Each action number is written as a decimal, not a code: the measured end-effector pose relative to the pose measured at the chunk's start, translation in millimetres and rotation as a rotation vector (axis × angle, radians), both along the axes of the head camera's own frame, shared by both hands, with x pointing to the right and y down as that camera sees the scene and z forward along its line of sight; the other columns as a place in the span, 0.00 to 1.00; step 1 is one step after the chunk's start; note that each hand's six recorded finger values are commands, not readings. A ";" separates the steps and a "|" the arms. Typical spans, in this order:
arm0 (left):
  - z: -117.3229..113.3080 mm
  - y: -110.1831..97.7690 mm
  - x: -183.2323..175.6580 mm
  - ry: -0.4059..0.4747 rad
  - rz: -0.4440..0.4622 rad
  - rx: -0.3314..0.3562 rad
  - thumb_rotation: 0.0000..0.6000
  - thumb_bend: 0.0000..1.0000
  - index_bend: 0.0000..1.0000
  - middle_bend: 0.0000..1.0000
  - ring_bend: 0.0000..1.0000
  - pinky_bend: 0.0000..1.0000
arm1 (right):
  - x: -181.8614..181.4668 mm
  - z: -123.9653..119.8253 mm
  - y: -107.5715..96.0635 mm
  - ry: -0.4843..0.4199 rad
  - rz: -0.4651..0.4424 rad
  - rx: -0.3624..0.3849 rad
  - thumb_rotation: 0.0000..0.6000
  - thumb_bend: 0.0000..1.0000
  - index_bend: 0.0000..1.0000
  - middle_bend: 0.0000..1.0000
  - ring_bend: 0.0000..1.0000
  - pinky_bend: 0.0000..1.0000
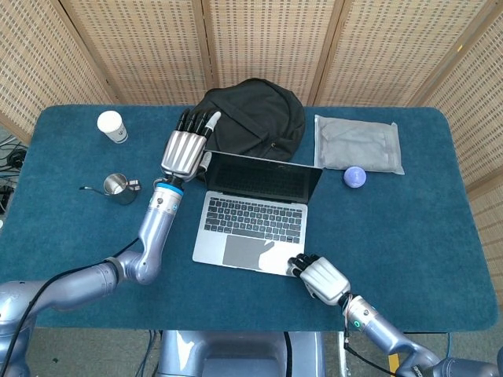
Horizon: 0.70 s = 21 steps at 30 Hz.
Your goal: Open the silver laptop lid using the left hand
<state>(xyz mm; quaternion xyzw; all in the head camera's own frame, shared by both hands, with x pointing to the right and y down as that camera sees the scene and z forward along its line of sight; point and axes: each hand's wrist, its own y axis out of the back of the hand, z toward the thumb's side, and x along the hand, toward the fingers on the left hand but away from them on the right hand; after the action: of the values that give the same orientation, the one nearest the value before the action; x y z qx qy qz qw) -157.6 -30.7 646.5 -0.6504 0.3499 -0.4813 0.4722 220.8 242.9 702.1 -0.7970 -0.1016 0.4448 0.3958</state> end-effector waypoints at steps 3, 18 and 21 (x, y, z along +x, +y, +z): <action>0.4 -1.3 -2.6 -0.007 -0.003 0.004 1.00 0.49 0.00 0.00 0.00 0.00 | 1.1 0.2 -0.1 0.004 0.000 0.000 1.00 1.00 0.29 0.27 0.18 0.34; 13.1 -1.3 -12.0 -0.013 -0.025 -0.024 1.00 0.49 0.00 0.00 0.00 0.00 | 1.9 -0.7 -0.6 0.005 0.001 0.002 1.00 1.00 0.29 0.27 0.19 0.34; 15.1 -0.4 -11.6 -0.010 -0.025 -0.029 1.00 0.49 0.00 0.00 0.00 0.00 | 1.9 -1.1 -0.9 0.004 0.001 0.003 1.00 1.00 0.29 0.27 0.19 0.34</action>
<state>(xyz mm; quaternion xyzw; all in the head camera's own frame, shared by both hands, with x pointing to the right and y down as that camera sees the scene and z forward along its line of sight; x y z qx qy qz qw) -169.2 -31.1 661.6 -0.6503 0.3486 -0.4953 0.4585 222.6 242.0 701.0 -0.7955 -0.1017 0.4464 0.3969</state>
